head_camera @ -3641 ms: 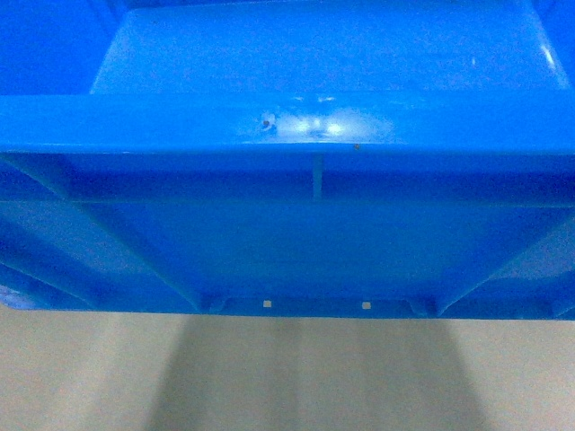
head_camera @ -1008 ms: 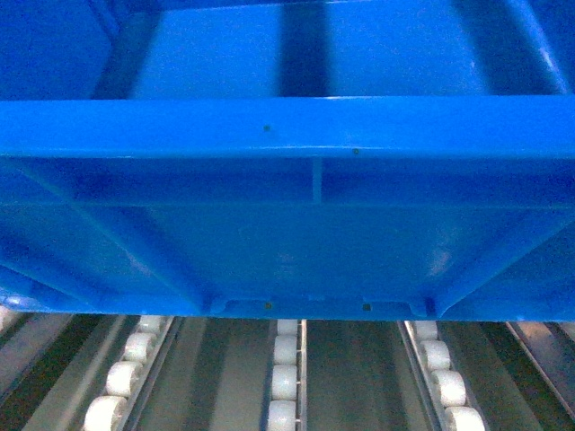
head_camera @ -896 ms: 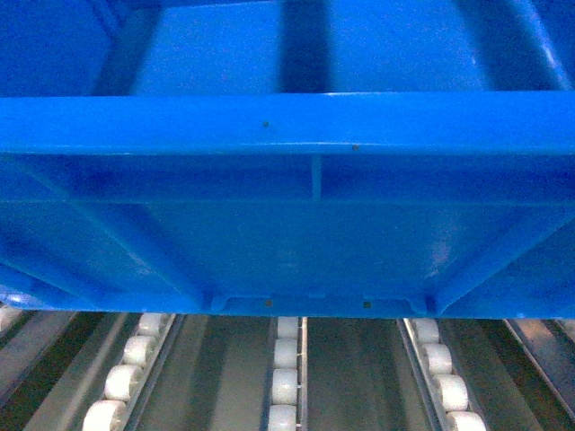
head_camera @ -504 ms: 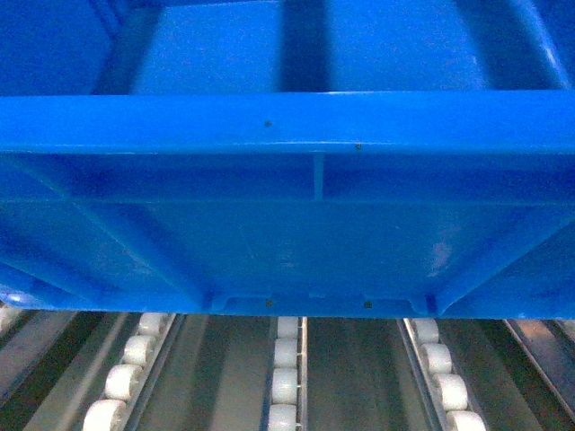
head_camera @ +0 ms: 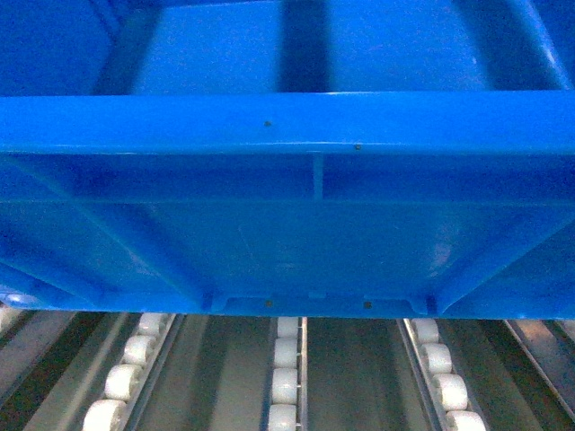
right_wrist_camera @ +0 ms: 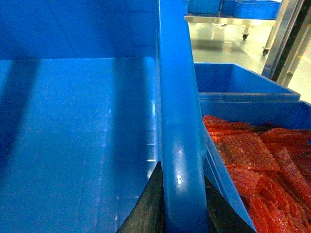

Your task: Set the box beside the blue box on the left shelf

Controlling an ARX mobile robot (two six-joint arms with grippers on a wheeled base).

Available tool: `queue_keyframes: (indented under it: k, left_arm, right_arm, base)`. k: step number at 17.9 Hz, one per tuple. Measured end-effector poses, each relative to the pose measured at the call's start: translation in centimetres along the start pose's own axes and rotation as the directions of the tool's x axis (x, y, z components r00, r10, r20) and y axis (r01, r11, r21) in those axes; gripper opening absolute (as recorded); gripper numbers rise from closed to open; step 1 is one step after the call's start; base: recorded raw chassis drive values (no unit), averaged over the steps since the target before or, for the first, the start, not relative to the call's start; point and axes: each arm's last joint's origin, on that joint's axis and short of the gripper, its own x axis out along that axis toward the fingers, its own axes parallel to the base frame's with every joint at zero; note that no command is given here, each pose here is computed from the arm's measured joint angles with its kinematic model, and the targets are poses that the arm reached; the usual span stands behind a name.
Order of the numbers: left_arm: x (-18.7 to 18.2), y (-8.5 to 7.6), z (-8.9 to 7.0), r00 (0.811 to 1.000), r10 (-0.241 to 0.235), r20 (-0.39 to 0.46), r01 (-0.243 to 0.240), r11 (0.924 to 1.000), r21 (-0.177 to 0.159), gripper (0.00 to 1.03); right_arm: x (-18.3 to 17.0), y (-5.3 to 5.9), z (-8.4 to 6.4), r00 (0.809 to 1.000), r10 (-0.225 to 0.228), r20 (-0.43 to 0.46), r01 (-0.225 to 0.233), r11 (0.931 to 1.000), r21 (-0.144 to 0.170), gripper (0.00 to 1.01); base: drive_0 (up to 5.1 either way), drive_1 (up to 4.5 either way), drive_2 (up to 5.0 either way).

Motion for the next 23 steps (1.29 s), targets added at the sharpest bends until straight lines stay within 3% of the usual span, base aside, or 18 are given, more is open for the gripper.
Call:
queue_keyframes:
  k: [23]
  left_arm:
    - [0.0,0.0,0.0,1.0,0.0,0.0,0.0,1.0,0.0,0.13]
  right_arm:
    - [0.0,0.0,0.0,1.0,0.0,0.0,0.0,1.0,0.0,0.08]
  base:
    - [0.0,0.0,0.0]
